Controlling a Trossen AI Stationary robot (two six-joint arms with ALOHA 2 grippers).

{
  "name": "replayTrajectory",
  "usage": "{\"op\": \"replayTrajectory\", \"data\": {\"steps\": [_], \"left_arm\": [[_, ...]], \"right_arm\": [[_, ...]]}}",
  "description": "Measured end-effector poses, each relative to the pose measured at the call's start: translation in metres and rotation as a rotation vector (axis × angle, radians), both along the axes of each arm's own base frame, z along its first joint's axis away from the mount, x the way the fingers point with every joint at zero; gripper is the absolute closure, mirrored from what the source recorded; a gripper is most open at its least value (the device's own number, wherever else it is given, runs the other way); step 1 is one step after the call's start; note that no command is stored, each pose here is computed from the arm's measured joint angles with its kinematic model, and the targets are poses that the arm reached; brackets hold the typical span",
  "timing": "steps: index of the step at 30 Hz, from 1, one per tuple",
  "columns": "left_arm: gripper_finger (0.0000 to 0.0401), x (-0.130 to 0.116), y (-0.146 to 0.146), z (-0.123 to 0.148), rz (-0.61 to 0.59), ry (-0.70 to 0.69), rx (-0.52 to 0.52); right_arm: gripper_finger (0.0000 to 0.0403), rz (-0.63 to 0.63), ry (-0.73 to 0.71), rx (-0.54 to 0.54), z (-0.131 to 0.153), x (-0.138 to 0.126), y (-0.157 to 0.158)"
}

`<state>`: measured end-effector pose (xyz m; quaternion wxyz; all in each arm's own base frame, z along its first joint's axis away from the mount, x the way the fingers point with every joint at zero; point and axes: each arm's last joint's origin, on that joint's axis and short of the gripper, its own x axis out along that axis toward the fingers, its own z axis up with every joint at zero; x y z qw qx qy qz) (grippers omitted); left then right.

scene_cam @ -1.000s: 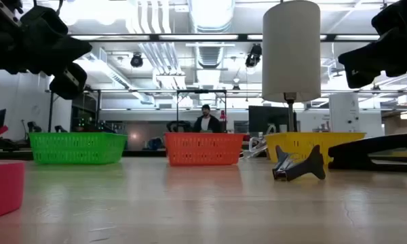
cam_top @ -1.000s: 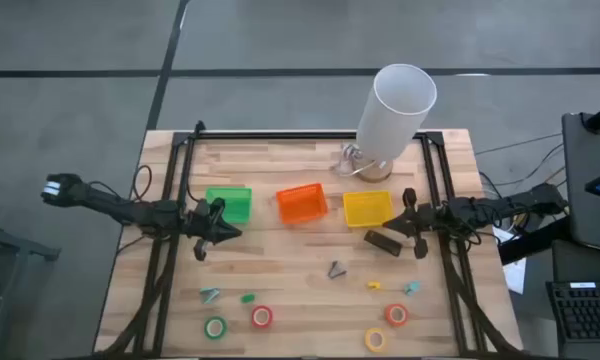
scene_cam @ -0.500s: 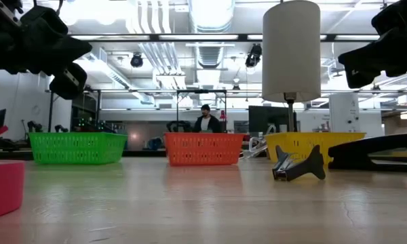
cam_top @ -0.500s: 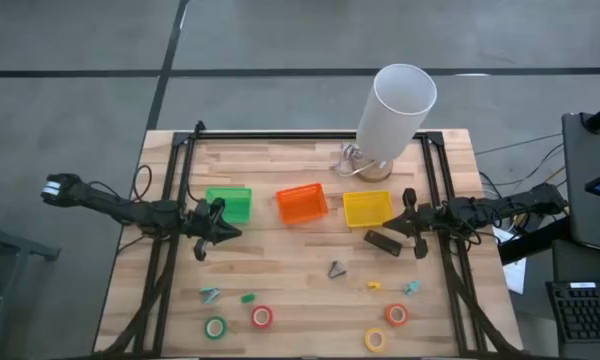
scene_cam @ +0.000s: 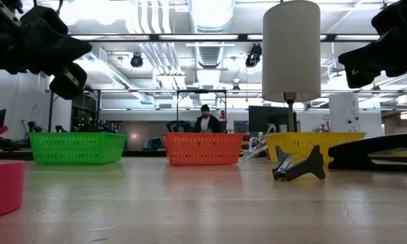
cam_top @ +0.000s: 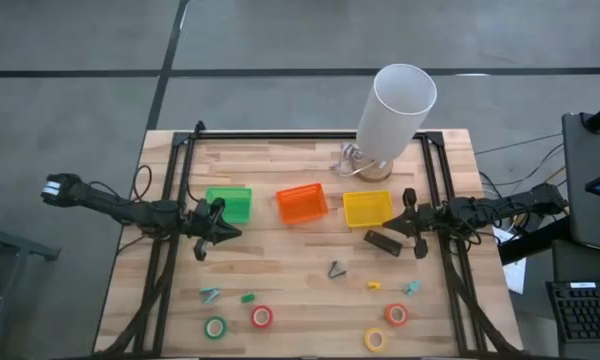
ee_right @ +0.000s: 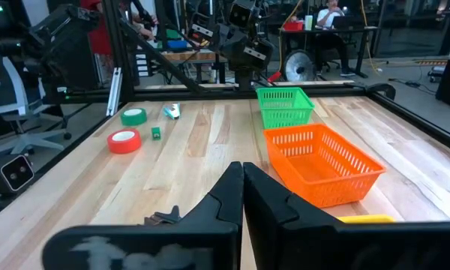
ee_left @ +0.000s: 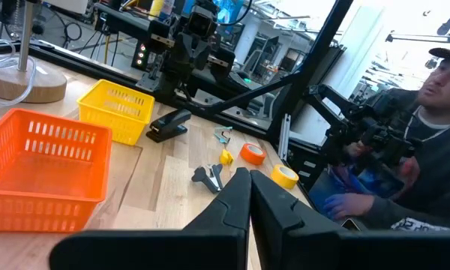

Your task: Pick and place Stapler, Stapler remover, tape

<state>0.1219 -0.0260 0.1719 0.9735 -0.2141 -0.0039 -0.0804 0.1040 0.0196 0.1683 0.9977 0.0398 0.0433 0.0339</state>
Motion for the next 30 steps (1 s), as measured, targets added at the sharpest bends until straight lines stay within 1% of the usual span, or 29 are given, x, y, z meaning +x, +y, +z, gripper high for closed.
{"op": "replayTrajectory", "data": {"steps": [15,17,21,24,27,30], "left_arm": [[0.0391,0.0,0.0,0.0,0.0,0.0,0.0],[0.0391,0.0,0.0,0.0,0.0,0.0,0.0],[0.0391,0.0,0.0,0.0,0.0,0.0,0.0],[0.0391,0.0,0.0,0.0,0.0,0.0,0.0],[0.0391,0.0,0.0,0.0,0.0,0.0,0.0],[0.0391,0.0,0.0,0.0,0.0,0.0,0.0]], "right_arm": [[0.0394,0.0,-0.003,-0.001,0.0,0.0,0.0],[0.0394,-0.001,-0.018,0.014,0.002,0.0,0.0],[0.0394,-0.008,-0.039,0.158,0.005,0.0,0.0],[0.0394,-0.006,-0.097,0.222,0.011,0.0,0.0],[0.0394,0.004,-0.16,0.349,0.018,0.0,0.0],[0.0394,0.025,-0.178,0.431,0.021,-0.001,0.0]]}}
